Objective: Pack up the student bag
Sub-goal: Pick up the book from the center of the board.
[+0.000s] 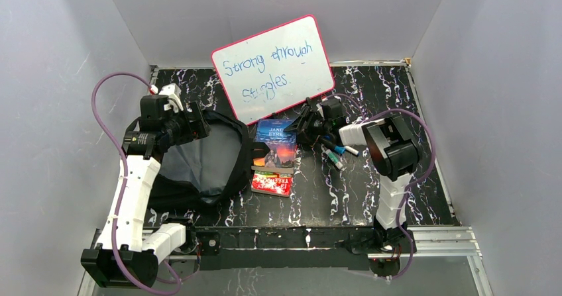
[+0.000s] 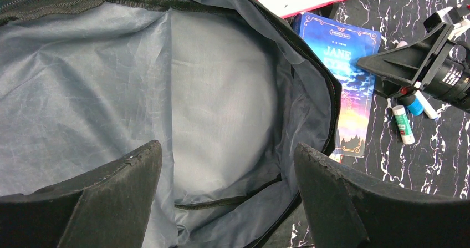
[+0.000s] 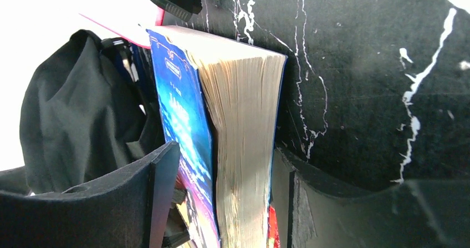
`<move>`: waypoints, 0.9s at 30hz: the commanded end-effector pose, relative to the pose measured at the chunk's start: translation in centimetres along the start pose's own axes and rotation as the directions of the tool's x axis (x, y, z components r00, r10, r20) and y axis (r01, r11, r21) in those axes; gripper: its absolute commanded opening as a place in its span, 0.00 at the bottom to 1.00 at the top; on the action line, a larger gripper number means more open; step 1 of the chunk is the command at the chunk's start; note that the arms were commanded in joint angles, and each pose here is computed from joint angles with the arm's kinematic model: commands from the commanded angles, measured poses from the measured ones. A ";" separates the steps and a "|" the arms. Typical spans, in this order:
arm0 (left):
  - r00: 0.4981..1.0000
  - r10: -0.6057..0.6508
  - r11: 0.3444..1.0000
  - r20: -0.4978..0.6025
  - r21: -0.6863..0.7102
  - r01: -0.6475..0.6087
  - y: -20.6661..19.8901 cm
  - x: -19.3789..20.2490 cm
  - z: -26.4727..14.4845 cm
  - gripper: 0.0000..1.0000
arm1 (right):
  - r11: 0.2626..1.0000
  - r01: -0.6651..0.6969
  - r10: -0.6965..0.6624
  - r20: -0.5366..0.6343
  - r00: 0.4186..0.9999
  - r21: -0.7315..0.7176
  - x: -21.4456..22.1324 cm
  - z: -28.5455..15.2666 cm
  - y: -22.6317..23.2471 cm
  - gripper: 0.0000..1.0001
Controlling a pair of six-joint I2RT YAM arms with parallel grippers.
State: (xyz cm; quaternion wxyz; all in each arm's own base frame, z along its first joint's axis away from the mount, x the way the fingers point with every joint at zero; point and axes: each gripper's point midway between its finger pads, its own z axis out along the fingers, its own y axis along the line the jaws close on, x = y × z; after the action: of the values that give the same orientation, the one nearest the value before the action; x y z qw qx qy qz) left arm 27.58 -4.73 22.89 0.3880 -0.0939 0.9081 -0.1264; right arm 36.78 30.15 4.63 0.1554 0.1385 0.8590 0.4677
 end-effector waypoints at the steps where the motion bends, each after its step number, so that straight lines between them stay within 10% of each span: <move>1: 1.000 -0.006 0.999 0.006 0.032 0.006 -0.5 0.4 -0.6 0.85 | 0.999 -0.017 0.016 -0.026 1.000 -0.044 0.8 0.8 -0.6 0.66; 17: 0.999 -0.025 0.994 0.029 0.109 0.022 -2.0 0.0 -0.9 0.86 | 0.948 0.198 -0.191 0.056 0.980 -0.249 -0.3 -1.4 5.4 0.22; 27: 0.972 -0.077 0.925 0.222 0.380 -0.013 -7.8 -5.5 -4.9 0.89 | 0.813 0.537 -0.491 0.231 0.840 -0.225 -1.4 -8.2 12.6 0.00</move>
State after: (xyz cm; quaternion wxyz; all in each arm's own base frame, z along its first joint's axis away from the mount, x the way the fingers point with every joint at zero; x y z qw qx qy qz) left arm 27.95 -7.98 26.94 0.4461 -0.0806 0.8607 -0.2318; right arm 36.11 30.29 10.94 0.2492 0.0191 0.8248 0.5071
